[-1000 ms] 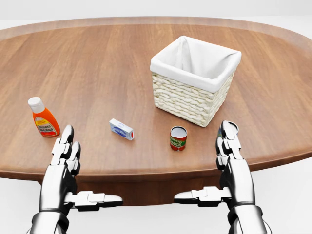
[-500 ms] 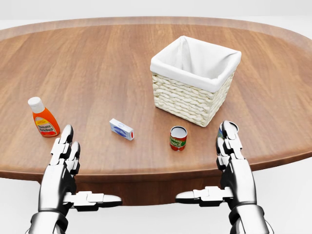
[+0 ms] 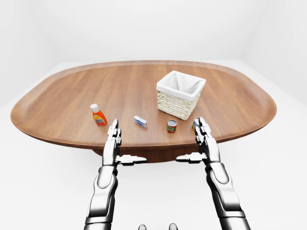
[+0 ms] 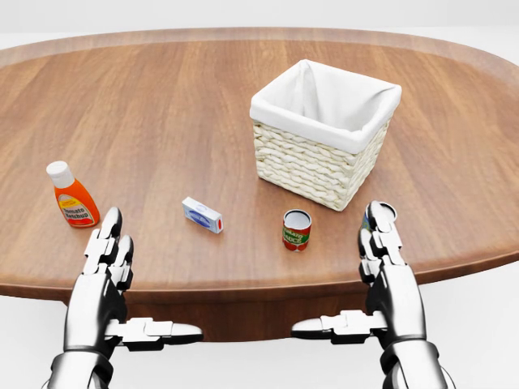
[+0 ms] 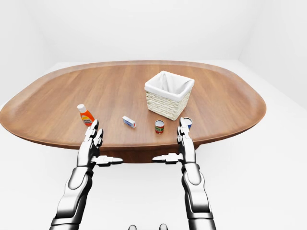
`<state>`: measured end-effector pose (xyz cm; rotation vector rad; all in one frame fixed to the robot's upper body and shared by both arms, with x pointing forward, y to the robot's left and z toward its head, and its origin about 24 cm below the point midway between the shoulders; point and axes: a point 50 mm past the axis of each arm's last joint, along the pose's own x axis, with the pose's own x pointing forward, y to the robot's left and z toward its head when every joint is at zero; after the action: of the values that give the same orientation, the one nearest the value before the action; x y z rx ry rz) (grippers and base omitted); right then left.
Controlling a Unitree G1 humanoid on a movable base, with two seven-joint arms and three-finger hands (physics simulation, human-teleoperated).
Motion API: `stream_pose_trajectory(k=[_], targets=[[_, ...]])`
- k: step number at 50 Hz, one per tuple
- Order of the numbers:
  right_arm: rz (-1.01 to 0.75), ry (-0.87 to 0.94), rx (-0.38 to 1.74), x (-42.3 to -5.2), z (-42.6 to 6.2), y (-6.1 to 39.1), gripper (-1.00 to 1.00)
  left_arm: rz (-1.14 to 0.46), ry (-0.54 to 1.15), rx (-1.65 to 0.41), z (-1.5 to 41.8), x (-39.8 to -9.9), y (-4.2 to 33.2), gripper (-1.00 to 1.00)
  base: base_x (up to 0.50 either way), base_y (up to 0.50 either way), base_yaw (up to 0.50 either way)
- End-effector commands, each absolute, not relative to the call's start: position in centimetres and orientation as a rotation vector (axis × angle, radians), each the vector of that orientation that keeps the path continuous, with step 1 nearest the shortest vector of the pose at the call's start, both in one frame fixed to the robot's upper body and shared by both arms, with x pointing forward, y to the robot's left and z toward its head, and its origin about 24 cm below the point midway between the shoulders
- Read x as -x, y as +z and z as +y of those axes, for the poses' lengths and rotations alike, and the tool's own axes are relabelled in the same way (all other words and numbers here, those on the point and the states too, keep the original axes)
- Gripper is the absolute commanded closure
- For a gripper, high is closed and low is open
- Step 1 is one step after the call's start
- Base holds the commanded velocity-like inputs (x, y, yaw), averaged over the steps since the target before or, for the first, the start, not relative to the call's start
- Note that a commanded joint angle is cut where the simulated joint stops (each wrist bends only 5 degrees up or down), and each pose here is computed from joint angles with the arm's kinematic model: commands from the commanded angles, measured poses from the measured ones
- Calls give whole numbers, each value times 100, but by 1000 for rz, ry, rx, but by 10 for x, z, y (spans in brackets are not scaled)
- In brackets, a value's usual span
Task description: Pick up the alphabet soup and the cream cheese box, and put them in the basket.
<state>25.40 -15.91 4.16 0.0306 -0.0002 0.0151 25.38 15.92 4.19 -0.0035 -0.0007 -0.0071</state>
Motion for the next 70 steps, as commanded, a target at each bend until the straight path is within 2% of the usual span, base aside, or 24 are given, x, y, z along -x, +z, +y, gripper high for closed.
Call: stream_pose_trajectory(k=[1, 49, 70], targets=[[2, 15, -29, -254, -159, 41, -100, 0, -7, 3, 159, -253, 43, -100, 0, 0, 0], [20, 19, -27, -255, -158, 38, -100, -1, -9, 3, 159, -254, 42, -100, 0, 0, 0], [20, 18, -16, -255, -158, 38, -100, -2, -8, 4, 158, -252, 44, -100, 0, -42, 0]])
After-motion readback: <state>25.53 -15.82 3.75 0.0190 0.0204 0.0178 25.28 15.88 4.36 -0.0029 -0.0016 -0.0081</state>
